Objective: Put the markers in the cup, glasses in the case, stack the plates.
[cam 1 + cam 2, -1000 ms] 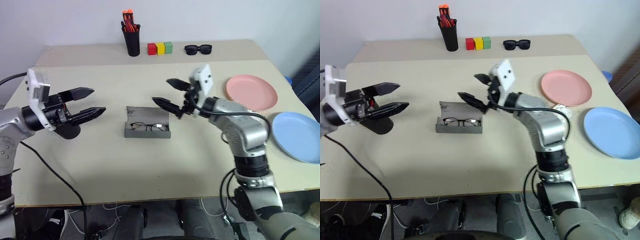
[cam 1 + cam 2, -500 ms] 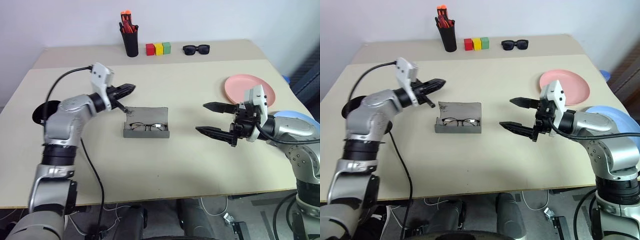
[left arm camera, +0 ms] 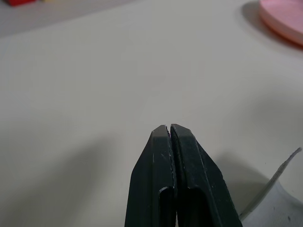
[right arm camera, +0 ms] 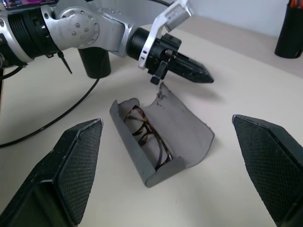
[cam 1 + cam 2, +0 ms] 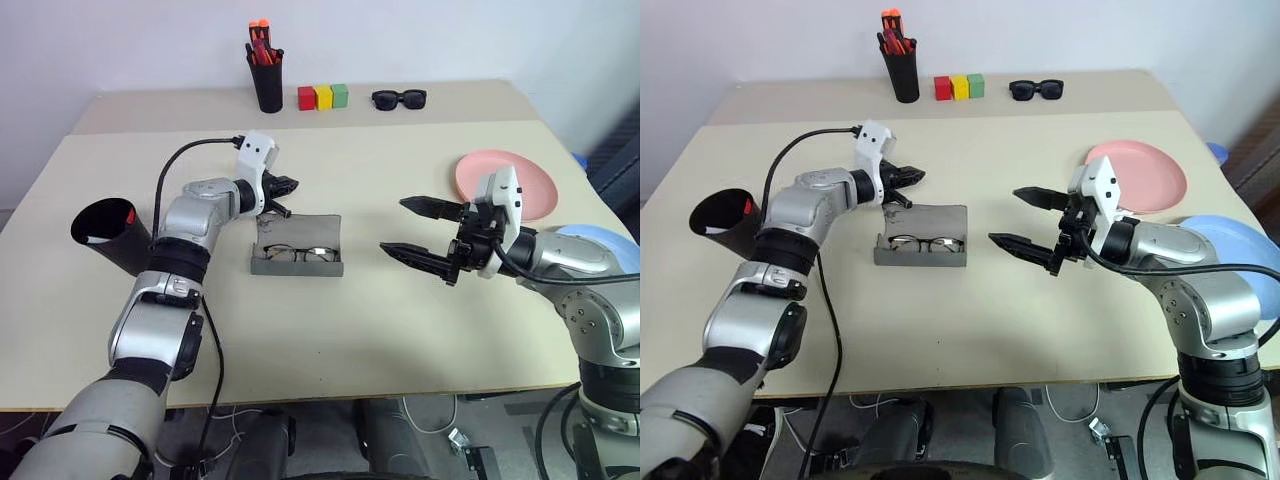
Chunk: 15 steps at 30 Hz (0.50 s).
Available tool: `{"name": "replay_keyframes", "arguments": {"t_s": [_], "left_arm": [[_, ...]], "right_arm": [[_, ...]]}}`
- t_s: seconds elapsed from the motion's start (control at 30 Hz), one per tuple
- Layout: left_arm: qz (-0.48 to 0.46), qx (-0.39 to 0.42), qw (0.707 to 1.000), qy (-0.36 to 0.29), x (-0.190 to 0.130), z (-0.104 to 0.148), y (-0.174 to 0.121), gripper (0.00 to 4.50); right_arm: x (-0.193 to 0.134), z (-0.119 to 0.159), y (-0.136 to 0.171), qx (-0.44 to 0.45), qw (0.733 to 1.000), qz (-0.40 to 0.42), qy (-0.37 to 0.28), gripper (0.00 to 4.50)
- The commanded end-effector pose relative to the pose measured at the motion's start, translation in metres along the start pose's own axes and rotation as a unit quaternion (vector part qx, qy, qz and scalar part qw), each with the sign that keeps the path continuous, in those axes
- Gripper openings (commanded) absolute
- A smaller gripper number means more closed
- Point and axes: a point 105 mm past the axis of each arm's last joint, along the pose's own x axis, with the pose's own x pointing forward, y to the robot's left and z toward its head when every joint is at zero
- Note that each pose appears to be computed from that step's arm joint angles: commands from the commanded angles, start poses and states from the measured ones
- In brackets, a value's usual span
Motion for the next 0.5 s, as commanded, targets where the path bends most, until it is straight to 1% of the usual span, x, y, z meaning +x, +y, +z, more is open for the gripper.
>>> {"name": "replay_keyframes", "arguments": {"t_s": [0.03,0.07,0.13,0.17,0.27,0.3,0.4,0.5], "left_arm": [[-0.015,-0.012,0.999,0.036,-0.002,0.0,0.0,0.03],[-0.022,-0.047,0.997,0.05,-0.003,-0.005,-0.001,0.03],[-0.026,-0.066,0.994,0.084,-0.006,-0.012,-0.001,0.03],[-0.037,-0.072,0.993,0.086,-0.007,-0.012,-0.004,0.03],[-0.07,-0.072,0.989,0.106,-0.01,-0.015,-0.011,0.03],[-0.079,-0.072,0.986,0.128,-0.013,-0.019,-0.014,0.03],[-0.112,-0.068,0.979,0.159,-0.019,-0.025,-0.024,0.03],[-0.136,-0.051,0.975,0.169,-0.026,-0.026,-0.03,0.03]], "right_arm": [[0.0,0.016,0.004,-0.023,0.999,0.0,-0.024,4.5],[0.0,0.016,0.004,-0.024,0.999,-0.001,-0.024,4.5],[0.0,0.017,0.004,-0.026,0.999,-0.004,-0.024,4.5],[-0.001,0.017,0.003,-0.028,0.999,-0.008,-0.024,4.5],[-0.002,0.017,0.001,-0.032,0.999,-0.016,-0.023,4.5],[-0.002,0.017,0.0,-0.035,0.999,-0.02,-0.022,4.5],[-0.002,0.017,0.0,-0.037,0.999,-0.025,-0.022,4.5],[-0.002,0.016,0.0,-0.038,0.999,-0.025,-0.022,4.5]]}}
